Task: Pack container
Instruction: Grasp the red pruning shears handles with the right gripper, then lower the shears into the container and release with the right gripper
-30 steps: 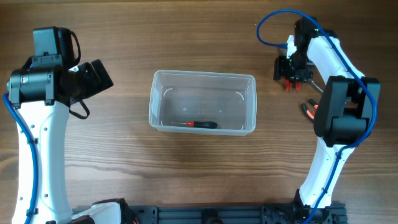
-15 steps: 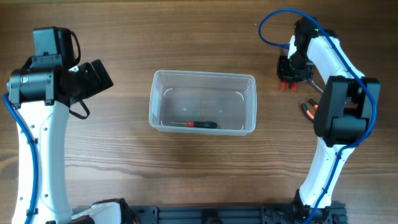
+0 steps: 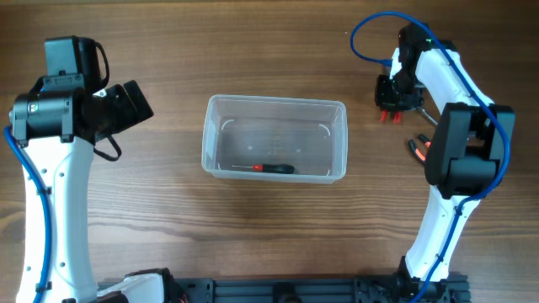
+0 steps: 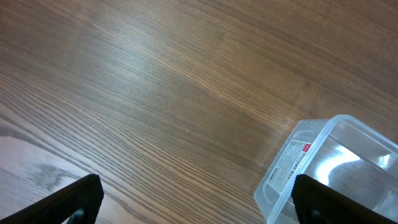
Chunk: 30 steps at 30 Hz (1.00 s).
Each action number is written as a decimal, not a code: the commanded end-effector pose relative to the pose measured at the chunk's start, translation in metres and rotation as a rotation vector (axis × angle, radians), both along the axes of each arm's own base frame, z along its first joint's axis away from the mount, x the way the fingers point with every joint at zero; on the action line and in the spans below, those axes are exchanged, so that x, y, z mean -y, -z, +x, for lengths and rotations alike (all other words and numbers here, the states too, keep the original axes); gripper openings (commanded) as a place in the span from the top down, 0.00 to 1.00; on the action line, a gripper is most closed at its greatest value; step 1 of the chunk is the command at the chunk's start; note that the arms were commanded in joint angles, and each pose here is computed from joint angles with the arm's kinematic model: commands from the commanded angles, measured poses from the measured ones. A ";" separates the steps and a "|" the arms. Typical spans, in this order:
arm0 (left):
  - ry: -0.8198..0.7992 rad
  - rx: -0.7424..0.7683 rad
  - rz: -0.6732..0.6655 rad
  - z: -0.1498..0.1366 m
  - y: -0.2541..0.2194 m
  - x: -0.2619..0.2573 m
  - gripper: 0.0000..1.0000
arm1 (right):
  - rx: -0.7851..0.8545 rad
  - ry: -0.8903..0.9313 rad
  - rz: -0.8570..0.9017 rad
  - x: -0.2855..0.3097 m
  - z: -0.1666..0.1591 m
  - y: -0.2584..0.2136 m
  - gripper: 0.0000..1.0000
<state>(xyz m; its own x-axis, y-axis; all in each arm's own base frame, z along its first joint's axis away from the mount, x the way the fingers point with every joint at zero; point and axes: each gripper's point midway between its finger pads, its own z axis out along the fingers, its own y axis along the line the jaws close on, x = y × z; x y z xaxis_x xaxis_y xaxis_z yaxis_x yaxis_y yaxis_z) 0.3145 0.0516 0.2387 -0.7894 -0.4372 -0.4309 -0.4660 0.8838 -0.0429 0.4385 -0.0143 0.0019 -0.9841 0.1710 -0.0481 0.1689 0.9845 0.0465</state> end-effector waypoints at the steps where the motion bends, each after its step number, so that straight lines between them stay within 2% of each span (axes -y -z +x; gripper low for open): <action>1: -0.017 -0.003 -0.016 0.001 0.002 0.000 0.00 | -0.035 0.002 -0.016 0.000 -0.005 0.012 0.95; 23: -0.017 -0.003 -0.016 0.001 0.002 0.000 0.00 | -0.040 0.001 -0.015 0.000 -0.007 0.010 0.96; 27: -0.017 -0.002 -0.016 0.001 0.002 0.000 0.00 | -0.010 -0.016 -0.018 0.000 -0.005 -0.006 0.96; 30: -0.017 -0.002 -0.016 0.001 0.002 0.000 0.00 | 0.083 -0.072 -0.037 -0.008 0.004 -0.044 0.96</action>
